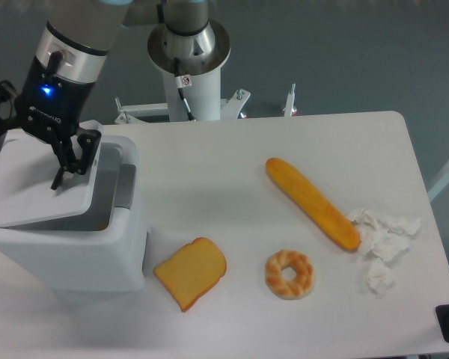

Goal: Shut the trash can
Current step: 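Lower the gripper onto the lid, pressing it down onto the can, then hold the gripper pressed on the closed lid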

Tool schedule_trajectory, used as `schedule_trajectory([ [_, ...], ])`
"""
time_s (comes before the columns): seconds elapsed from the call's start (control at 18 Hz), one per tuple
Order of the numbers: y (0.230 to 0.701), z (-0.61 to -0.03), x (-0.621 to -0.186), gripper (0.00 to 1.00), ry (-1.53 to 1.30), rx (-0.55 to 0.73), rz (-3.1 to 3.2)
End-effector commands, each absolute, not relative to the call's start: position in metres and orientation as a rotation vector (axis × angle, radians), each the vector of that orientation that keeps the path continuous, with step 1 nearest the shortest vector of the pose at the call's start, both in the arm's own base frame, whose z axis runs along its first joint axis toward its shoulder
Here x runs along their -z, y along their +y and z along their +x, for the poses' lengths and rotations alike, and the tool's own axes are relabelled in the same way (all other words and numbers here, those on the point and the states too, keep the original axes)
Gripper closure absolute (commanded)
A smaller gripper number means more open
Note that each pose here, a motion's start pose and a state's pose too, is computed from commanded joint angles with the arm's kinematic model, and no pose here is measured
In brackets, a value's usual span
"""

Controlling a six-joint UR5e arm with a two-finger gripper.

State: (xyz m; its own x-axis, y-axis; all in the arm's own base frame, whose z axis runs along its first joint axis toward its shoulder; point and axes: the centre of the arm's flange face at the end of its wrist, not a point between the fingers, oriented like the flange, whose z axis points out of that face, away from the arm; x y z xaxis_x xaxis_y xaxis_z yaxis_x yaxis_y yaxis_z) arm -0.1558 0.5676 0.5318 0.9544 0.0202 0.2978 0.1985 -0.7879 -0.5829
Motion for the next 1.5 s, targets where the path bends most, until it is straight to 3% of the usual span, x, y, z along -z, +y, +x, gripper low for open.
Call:
schedule_trajectory([
  [0.61, 0.561, -0.159, -0.504, 0.0, -0.118, 0.377, -2.496],
  [1.5, 0.55, -0.166, -0.508, 0.0, -0.287, 0.415, -2.492],
])
